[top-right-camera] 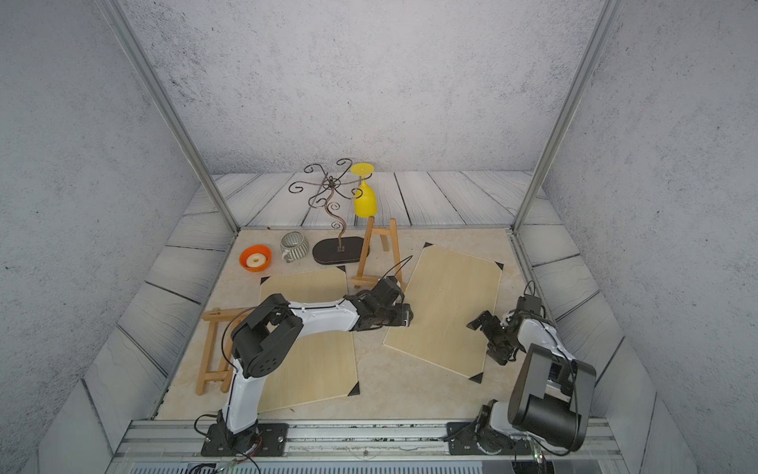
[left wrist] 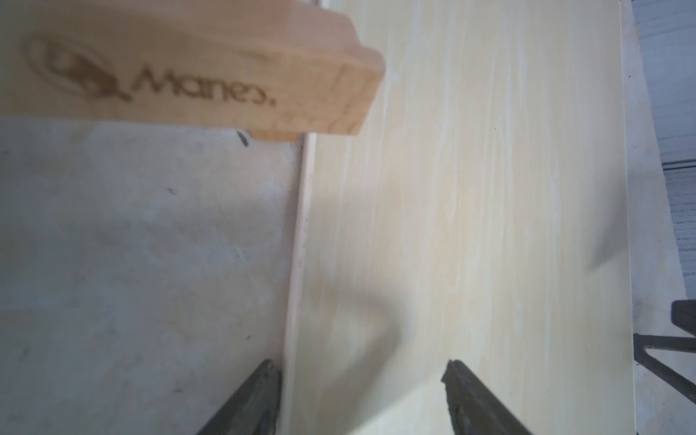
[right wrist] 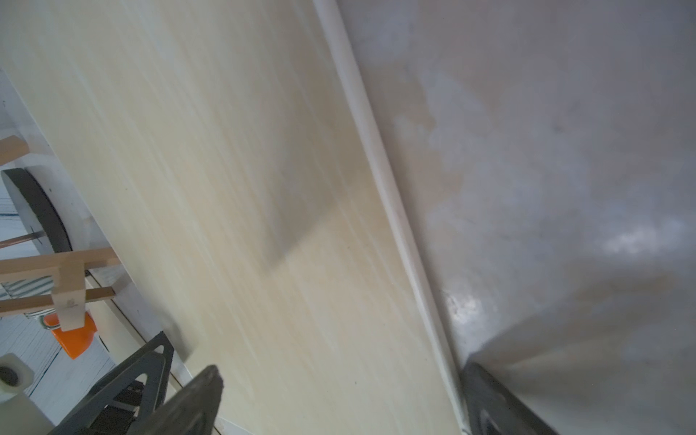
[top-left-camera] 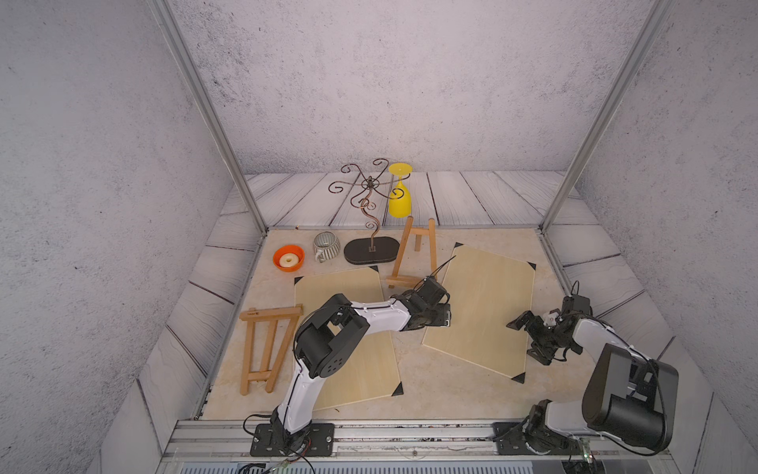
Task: Assemble the easel
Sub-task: Pick up the drawing board from the center of the board.
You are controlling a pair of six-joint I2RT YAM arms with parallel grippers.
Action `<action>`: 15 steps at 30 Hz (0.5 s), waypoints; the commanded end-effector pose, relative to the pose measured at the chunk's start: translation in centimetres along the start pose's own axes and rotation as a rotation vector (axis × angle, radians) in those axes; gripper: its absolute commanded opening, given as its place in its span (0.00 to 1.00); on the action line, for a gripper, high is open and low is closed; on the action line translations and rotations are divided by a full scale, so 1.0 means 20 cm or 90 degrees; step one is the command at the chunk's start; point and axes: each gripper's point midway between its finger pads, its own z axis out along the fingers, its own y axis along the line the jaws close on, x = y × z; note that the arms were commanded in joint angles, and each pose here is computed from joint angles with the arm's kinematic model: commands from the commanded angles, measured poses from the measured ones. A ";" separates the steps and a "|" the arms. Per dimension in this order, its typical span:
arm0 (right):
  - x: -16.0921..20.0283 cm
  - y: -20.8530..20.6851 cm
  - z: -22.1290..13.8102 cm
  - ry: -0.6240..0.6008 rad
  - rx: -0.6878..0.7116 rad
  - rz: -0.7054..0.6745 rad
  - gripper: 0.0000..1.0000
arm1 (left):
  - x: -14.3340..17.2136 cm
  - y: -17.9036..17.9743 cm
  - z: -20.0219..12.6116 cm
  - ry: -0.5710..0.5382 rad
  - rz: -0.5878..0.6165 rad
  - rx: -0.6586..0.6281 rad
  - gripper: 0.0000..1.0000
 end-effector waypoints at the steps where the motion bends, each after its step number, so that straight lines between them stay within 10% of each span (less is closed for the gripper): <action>1: 0.22 0.03 0.03 0.104 -0.067 0.030 0.99 | 0.17 -0.02 0.07 0.077 0.003 0.035 0.71; 15: 0.32 0.26 -0.13 0.090 -0.220 -0.036 0.99 | 0.27 -0.04 0.06 0.105 0.007 0.058 0.71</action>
